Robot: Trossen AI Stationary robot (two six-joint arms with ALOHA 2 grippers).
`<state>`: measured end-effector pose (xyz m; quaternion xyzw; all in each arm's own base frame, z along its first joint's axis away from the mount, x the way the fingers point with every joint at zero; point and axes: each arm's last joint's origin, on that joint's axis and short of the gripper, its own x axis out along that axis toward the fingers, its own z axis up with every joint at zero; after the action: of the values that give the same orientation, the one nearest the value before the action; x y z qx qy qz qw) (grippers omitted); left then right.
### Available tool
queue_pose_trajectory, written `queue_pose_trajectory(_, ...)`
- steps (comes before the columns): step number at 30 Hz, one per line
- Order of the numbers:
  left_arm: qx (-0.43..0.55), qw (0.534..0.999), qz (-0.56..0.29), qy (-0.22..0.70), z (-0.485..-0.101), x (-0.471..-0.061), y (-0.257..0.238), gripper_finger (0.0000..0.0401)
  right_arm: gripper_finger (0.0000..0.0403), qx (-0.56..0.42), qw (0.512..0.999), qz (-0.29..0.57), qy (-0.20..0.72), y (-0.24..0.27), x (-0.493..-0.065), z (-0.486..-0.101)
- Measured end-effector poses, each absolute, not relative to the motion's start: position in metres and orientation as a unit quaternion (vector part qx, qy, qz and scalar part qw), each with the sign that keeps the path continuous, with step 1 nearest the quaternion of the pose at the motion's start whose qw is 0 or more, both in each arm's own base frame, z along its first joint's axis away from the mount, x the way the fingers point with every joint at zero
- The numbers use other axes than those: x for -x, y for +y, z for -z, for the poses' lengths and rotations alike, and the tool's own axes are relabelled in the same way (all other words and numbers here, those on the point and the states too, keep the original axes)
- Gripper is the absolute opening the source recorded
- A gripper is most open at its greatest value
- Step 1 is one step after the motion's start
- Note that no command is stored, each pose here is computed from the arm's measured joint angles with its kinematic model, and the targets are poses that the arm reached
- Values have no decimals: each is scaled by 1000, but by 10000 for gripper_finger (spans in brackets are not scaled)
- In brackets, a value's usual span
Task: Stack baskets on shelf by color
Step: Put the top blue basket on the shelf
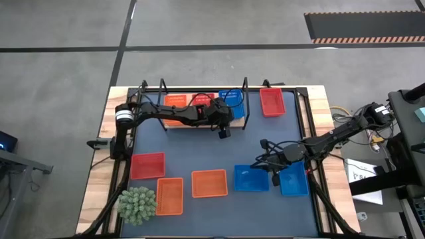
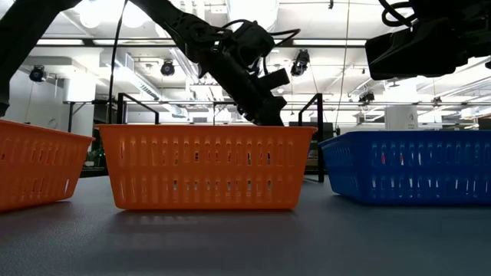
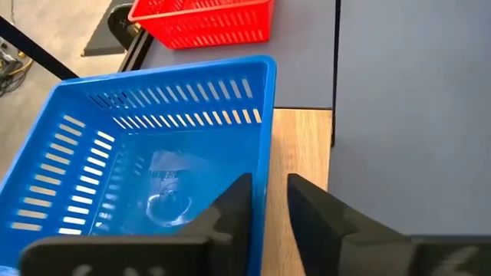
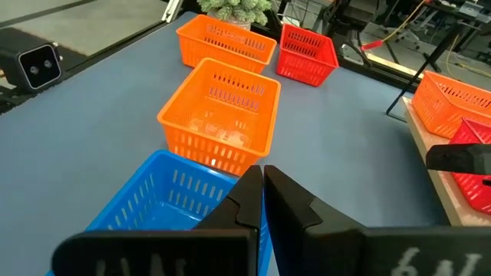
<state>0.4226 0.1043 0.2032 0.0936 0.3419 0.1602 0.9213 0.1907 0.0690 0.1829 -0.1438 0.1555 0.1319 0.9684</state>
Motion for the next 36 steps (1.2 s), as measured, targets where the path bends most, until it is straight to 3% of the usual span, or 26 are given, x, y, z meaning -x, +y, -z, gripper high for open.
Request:
queue_pose_trajectory(8, -94, 915, -156, 360, -201, -420, 104, 3, 8, 144, 968, -132, 156, 69, -191, -183)
queue_pose_trajectory(22, -135, 912, -79, 380, -210, -413, 98, 1, 8, 145, 968, -132, 159, 69, -190, -182)
queue_pose_trajectory(36, -135, 921, -103, 350, -216, -413, 115, 1, 9, 142, 968, -132, 159, 69, -190, -182)
